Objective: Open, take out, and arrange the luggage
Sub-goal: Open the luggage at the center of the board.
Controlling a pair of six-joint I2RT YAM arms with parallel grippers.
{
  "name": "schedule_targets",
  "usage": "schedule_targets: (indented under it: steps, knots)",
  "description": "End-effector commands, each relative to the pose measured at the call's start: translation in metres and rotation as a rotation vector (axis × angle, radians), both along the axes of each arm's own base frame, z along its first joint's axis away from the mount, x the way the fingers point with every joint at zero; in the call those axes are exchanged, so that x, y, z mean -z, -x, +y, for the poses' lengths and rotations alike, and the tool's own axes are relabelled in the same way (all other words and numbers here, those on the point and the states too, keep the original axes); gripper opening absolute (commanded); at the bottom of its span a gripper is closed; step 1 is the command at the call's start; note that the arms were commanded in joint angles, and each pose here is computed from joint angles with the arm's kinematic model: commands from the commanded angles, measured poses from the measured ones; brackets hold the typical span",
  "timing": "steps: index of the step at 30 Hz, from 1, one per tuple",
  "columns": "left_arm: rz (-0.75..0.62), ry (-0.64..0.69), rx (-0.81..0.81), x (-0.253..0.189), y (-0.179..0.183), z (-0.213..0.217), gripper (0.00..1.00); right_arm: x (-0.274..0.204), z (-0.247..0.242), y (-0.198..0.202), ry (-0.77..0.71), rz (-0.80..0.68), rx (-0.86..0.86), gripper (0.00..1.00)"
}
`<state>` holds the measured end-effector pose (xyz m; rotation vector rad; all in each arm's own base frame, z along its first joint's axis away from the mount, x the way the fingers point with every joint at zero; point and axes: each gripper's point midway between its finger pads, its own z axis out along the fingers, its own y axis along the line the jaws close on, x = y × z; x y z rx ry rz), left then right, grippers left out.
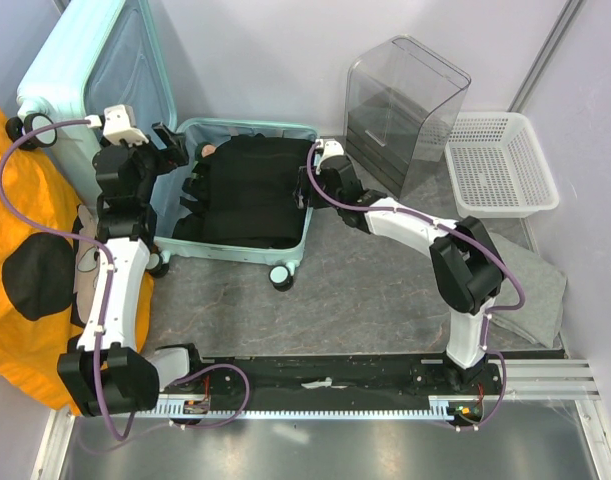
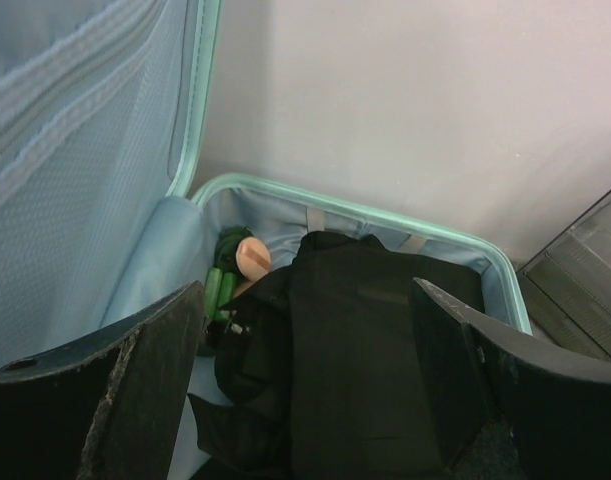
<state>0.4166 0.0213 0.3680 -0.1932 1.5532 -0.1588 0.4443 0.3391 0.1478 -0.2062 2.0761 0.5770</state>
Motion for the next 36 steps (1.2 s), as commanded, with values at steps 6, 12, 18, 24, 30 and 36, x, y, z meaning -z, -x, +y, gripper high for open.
schedule_targets:
  steps: [6,12,18,24,30,36]
  knots:
    - [-0.039,0.039,0.009,-0.006,0.022,-0.004,0.89,-0.047,-0.018,0.005,-0.041,-0.063,0.018,0.75]
    - [-0.036,0.04,0.012,-0.005,0.026,-0.005,0.89,-0.024,-0.026,-0.005,-0.015,-0.015,0.043,0.71]
    - [-0.014,0.031,-0.004,0.003,0.024,-0.002,0.9,0.026,-0.004,-0.004,-0.017,0.097,-0.03,0.62]
    - [-0.001,0.024,-0.052,0.008,0.024,0.007,0.9,0.048,0.0,-0.007,-0.001,0.132,-0.036,0.47]
    - [0.038,0.009,-0.126,0.021,0.022,0.022,0.9,0.056,-0.011,-0.03,0.06,0.129,0.027,0.0]
    - [0.054,0.012,-0.194,0.028,0.024,0.034,0.9,0.047,-0.039,-0.052,0.057,0.118,0.097,0.0]
